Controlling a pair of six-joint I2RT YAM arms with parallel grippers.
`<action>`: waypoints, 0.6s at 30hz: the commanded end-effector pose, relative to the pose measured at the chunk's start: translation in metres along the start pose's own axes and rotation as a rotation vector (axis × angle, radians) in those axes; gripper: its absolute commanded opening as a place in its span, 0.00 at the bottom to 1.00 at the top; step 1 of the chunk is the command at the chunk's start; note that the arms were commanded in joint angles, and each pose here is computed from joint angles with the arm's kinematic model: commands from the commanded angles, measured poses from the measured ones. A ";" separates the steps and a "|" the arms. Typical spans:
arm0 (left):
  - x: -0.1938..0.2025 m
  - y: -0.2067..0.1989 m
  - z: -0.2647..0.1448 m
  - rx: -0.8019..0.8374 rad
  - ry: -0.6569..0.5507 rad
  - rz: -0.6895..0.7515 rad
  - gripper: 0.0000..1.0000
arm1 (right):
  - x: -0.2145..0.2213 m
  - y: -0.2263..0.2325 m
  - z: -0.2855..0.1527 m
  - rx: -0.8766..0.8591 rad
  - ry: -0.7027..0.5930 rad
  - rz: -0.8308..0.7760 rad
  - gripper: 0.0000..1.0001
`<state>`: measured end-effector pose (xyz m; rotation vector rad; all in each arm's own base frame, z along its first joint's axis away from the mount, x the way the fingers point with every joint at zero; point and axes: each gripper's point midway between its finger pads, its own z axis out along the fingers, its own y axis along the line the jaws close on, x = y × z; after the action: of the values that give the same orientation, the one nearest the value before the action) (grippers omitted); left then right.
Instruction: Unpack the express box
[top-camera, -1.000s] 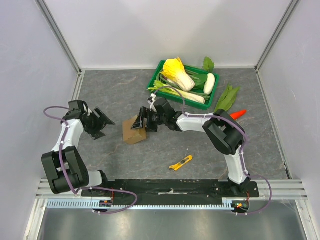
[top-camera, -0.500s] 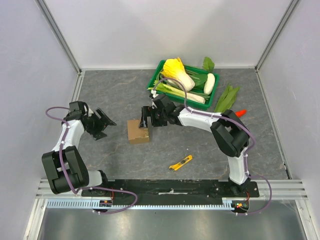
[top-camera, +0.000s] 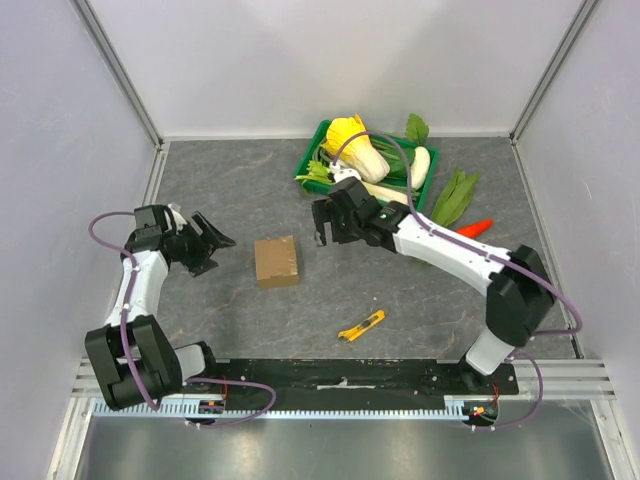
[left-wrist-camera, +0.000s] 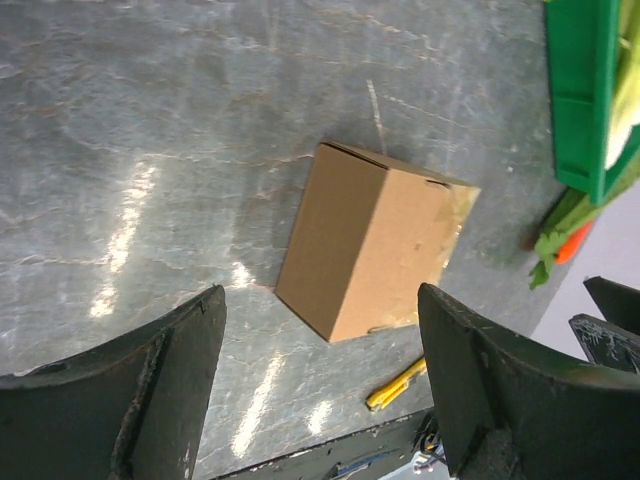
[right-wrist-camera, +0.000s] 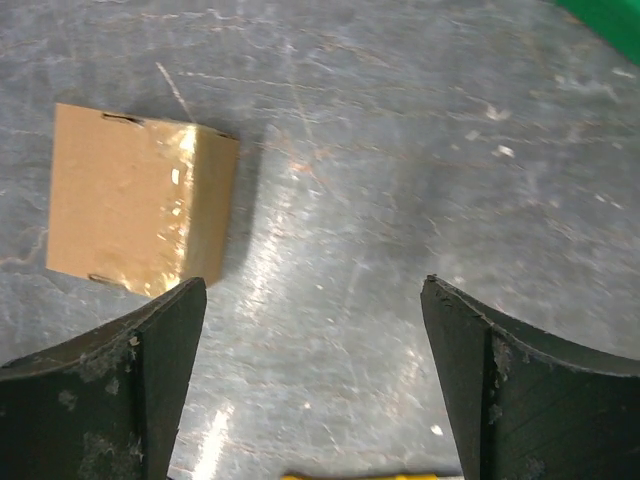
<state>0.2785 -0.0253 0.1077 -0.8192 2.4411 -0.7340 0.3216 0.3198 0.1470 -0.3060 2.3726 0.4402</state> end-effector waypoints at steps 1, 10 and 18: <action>0.006 -0.022 -0.003 0.136 0.001 0.071 0.83 | 0.014 -0.040 -0.028 0.150 0.003 -0.021 0.92; 0.049 -0.049 0.009 0.194 0.080 0.238 0.81 | 0.066 -0.075 -0.060 0.218 0.095 -0.033 0.85; 0.063 -0.094 -0.013 0.291 0.005 0.416 0.81 | 0.110 -0.082 -0.075 0.236 0.211 0.120 0.87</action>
<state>0.2534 -0.1152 0.1257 -0.3423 2.4517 -0.9065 0.2404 0.2141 0.1091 -0.2310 2.5645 0.1761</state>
